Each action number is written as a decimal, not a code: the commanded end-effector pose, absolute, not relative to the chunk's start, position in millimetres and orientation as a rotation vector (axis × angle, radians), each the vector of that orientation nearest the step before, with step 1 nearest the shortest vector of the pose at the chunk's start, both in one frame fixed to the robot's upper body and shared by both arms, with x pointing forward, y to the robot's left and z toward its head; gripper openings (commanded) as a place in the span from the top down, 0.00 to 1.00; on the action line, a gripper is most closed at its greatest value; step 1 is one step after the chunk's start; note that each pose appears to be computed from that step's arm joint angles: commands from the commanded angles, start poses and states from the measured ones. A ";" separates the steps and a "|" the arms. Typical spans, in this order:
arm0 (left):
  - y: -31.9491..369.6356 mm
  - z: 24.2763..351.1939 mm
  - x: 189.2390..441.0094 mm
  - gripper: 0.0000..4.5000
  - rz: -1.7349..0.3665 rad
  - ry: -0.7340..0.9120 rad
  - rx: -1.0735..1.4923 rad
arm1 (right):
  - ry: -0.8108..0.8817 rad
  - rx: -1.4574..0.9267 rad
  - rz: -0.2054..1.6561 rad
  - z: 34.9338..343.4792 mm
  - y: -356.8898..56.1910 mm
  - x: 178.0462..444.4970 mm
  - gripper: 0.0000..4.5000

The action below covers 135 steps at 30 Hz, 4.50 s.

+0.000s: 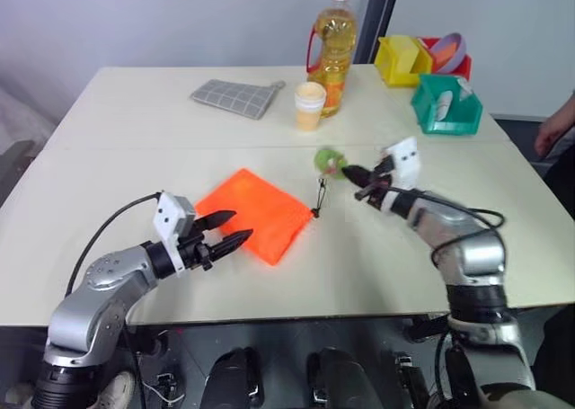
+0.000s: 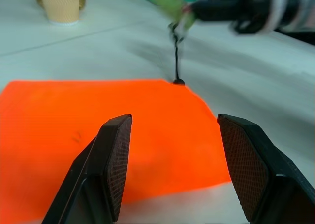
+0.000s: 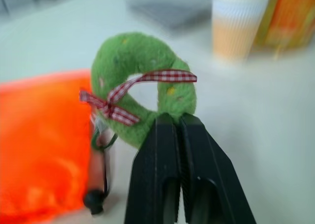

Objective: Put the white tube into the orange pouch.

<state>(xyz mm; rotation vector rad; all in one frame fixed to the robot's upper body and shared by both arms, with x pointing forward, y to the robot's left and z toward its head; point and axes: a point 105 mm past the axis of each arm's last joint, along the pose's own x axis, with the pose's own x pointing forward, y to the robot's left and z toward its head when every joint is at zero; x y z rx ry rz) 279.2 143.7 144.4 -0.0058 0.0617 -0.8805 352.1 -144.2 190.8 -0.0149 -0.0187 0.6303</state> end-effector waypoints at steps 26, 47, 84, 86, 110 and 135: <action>56.6 157.9 310.5 0.01 -1.016 -0.182 0.197 | -0.176 0.069 0.874 234.3 -97.7 298.4 1.00; 60.6 145.6 346.5 0.01 -1.340 -0.076 0.125 | -0.170 0.084 0.834 224.3 -94.0 301.8 1.00; 45.2 134.5 352.8 0.95 -1.244 -0.117 0.128 | -0.171 0.084 0.837 223.1 -91.1 300.5 1.00; 47.6 134.2 352.5 0.95 -1.238 -0.117 0.140 | -0.172 0.083 0.833 223.2 -91.4 300.9 1.00; 103.4 95.9 306.8 0.95 -1.236 0.087 0.305 | -0.184 0.069 0.524 225.4 -138.2 341.3 1.00; 82.2 80.6 253.8 0.95 -1.320 0.310 0.343 | -0.174 0.041 0.140 226.0 -216.6 371.6 1.00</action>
